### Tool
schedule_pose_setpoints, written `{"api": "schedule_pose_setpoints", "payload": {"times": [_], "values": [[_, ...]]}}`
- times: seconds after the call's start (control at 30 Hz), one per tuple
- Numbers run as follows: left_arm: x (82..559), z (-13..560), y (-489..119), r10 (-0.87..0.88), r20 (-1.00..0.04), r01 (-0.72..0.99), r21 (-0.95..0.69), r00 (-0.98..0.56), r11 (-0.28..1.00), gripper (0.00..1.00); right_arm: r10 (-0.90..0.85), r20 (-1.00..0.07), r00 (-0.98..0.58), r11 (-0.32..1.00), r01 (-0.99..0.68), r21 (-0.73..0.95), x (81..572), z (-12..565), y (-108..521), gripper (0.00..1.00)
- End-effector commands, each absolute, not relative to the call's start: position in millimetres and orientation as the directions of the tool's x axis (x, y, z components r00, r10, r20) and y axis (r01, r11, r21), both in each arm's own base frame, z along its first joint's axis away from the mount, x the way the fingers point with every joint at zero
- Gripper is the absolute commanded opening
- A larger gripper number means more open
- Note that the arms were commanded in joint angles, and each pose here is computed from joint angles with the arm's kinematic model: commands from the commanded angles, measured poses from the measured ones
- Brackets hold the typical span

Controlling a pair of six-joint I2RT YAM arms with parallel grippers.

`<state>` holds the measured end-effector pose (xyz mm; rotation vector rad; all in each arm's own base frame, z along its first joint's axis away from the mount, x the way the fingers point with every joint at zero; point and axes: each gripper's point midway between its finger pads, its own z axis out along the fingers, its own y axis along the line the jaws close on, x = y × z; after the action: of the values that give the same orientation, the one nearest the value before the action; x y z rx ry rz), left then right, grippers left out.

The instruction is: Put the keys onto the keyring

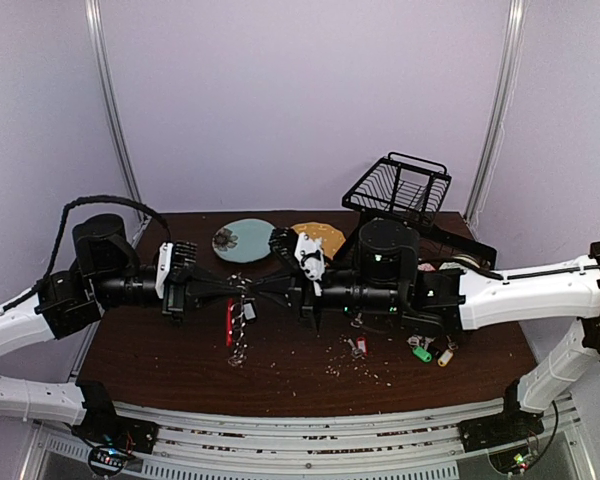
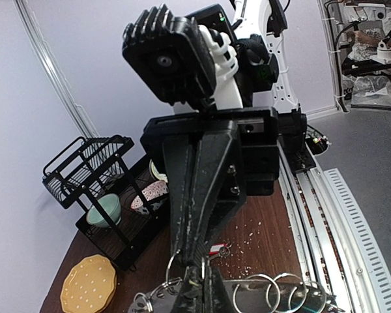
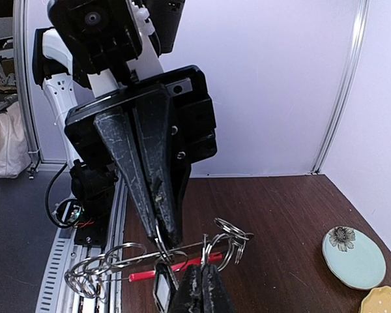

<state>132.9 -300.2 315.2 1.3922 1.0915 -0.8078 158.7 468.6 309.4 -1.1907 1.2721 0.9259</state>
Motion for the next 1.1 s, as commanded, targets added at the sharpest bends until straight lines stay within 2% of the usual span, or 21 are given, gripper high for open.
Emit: {"api": "schedule_pose_setpoints", "payload": {"times": [0.0, 0.07, 0.1, 0.17, 0.23, 0.27, 0.37, 0.47, 0.5, 0.57, 0.67, 0.87, 1.07], "values": [[121.1, 326.5, -301.8, 0.103, -0.917, 0.921, 0.389, 0.385, 0.015, 0.0, -0.068, -0.989, 0.134, 0.257, -0.955, -0.148, 164.7, 336.4, 455.2, 0.0], [114.0, 323.0, -303.9, 0.098, -0.921, 0.926, 0.375, 0.377, -0.038, 0.0, -0.05, -0.989, 0.136, 0.249, -0.958, -0.144, 162.7, 341.6, 450.7, 0.0], [110.8, 321.9, -304.9, 0.096, -0.924, 0.928, 0.366, 0.371, -0.062, 0.05, -0.042, -0.99, 0.136, 0.239, -0.961, -0.142, 161.0, 344.5, 449.4, 0.0], [104.6, 322.3, -305.1, 0.084, -0.925, 0.926, 0.363, 0.372, -0.099, 0.3, -0.037, -0.99, 0.137, 0.216, -0.966, -0.142, 156.9, 347.0, 447.6, 0.0], [99.9, 326.2, -301.5, 0.072, -0.916, 0.917, 0.385, 0.394, -0.107, 0.43, -0.048, -0.988, 0.15, 0.197, -0.968, -0.156, 152.7, 346.7, 445.9, 0.0], [98.7, 328.8, -298.8, 0.067, -0.91, 0.91, 0.402, 0.409, -0.098, 0.44, -0.059, -0.986, 0.155, 0.191, -0.968, -0.163, 152.0, 346.0, 445.3, 0.0], [102.1, 338.2, -292.0, 0.057, -0.896, 0.898, 0.438, 0.439, -0.033, 0.43, -0.11, -0.98, 0.165, 0.155, -0.971, -0.181, 147.4, 338.8, 446.3, 0.0], [123.3, 341.4, -296.2, 0.08, -0.916, 0.914, 0.399, 0.394, 0.069, 0.3, -0.179, -0.971, 0.161, 0.129, -0.974, -0.185, 143.5, 328.7, 452.3, 0.0], [128.5, 341.3, -299.4, 0.089, -0.924, 0.922, 0.378, 0.371, 0.081, 0.24, -0.194, -0.967, 0.167, 0.125, -0.973, -0.193, 141.6, 326.5, 454.5, 0.0], [128.5, 336.4, -306.2, 0.1, -0.935, 0.937, 0.346, 0.34, 0.043, 0.21, -0.197, -0.964, 0.177, 0.129, -0.97, -0.204, 138.3, 328.1, 456.2, 0.0], [122.1, 336.5, -306.8, 0.083, -0.939, 0.942, 0.336, 0.334, 0.009, 0.21, -0.191, -0.964, 0.184, 0.133, -0.968, -0.212, 135.8, 330.4, 456.4, 0.0], [133.0, 337.0, -303.3, 0.106, -0.933, 0.932, 0.352, 0.343, 0.081, 0.24, -0.192, -0.96, 0.204, 0.123, -0.965, -0.23, 130.6, 332.7, 458.7, 0.0], [133.4, 330.2, -307.5, 0.116, -0.939, 0.941, 0.333, 0.324, 0.061, 0.2, -0.197, -0.958, 0.21, 0.131, -0.962, -0.238, 131.6, 334.4, 459.8, 0.0]]}}
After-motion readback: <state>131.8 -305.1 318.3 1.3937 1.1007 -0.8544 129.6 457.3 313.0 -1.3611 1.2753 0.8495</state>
